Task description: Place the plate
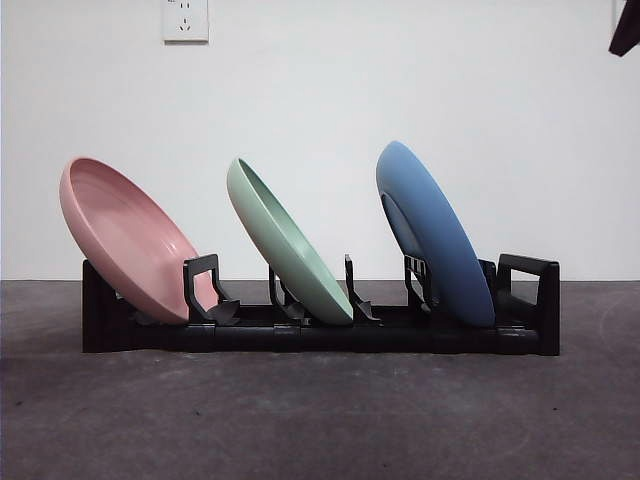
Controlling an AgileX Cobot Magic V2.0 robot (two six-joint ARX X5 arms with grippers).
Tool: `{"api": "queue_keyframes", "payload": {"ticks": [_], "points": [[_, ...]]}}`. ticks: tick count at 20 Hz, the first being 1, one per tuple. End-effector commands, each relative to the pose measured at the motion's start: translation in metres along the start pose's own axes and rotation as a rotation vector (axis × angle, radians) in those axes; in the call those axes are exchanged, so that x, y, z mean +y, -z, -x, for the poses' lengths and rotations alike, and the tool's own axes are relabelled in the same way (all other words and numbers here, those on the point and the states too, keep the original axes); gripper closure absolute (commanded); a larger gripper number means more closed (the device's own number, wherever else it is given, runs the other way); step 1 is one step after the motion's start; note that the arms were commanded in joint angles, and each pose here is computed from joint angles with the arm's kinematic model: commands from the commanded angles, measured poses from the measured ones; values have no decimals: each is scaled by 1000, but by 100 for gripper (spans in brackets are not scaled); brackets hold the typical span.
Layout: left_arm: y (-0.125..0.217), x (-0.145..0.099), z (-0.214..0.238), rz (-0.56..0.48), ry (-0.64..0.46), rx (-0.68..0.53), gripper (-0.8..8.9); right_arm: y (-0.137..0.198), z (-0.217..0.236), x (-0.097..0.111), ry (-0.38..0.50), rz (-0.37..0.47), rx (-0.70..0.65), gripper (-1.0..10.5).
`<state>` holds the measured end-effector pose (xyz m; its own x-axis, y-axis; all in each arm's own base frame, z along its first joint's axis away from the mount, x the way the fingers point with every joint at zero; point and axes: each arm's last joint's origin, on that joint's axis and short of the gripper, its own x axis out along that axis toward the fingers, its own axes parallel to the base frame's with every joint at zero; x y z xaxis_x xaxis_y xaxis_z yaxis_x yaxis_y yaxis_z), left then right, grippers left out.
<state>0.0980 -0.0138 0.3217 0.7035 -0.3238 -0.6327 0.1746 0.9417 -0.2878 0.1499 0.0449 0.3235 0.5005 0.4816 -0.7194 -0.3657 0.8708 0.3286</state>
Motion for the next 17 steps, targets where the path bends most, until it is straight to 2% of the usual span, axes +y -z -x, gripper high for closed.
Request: {"api": "queue_keyframes", "payload": {"ticks": [1, 5, 9, 17], "points": [[-8, -2, 4, -34, 12, -55, 524, -23, -2, 5, -14, -13, 31, 651], [-10, -3, 4, -36, 16, -84, 524, -74, -22, 12, -33, 4, 82, 652], [-10, -3, 4, -16, 17, -83, 524, -115, -49, 22, -93, 43, 88, 652], [-11, -3, 4, -18, 18, -89, 524, -150, -105, 40, -127, 120, 66, 683]]}}
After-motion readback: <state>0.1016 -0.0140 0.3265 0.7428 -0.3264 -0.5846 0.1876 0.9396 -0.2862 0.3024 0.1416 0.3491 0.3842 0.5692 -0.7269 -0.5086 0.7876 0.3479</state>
